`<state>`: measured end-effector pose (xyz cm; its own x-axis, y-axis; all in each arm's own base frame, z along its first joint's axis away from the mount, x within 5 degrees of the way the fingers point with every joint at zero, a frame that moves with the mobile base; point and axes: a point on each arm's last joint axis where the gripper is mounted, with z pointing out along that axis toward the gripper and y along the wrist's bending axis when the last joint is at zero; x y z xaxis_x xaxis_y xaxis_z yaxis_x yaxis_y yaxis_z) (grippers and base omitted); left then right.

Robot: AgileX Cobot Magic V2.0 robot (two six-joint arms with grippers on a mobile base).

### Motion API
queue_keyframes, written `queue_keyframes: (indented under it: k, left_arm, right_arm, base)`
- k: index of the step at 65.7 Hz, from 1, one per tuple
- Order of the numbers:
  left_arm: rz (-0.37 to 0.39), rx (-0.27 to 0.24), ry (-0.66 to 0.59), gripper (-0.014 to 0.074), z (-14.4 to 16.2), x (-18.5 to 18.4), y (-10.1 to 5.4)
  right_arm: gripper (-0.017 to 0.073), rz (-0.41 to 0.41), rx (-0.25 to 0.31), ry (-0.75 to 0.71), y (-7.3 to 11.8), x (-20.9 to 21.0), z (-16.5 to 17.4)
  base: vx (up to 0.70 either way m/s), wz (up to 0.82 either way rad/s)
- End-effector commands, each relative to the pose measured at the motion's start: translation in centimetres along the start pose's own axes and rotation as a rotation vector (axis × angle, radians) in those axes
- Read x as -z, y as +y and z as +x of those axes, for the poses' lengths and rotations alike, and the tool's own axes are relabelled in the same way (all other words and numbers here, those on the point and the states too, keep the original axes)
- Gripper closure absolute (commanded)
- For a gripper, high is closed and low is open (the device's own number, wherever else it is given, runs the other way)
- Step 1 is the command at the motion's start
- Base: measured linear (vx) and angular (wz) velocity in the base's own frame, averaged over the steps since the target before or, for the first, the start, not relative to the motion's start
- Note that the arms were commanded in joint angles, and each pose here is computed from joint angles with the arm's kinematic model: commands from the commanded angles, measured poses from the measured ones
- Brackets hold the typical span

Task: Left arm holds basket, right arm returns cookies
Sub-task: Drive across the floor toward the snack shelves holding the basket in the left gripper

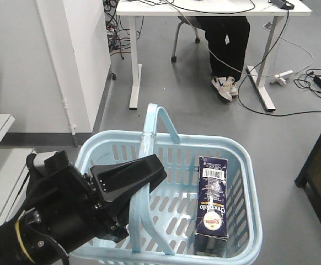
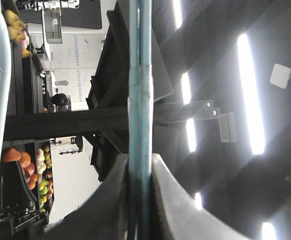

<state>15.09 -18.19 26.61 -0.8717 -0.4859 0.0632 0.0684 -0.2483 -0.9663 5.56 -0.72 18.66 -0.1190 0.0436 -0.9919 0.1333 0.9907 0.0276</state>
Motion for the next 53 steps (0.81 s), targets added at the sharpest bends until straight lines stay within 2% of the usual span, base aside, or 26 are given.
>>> queue_keyframes:
  k: [1, 24, 53]
  left_arm:
    - [0.200, -0.010, 0.030, 0.0596, 0.39, -0.29, -2.88]
    - [0.200, -0.010, 0.030, 0.0596, 0.39, -0.29, -2.88]
    - [0.200, -0.010, 0.030, 0.0596, 0.39, -0.29, -2.88]
  right_arm:
    - [0.0570, 0.006, 0.007, -0.064, -0.04, -0.03, -0.08]
    - [0.0570, 0.006, 0.007, -0.067, -0.04, -0.02, -0.11]
    - [0.0570, 0.006, 0.007, -0.067, -0.04, -0.02, -0.11]
  base:
    - [0.31, 0.07]
    - [0.24, 0.14]
    - [0.11, 0.31]
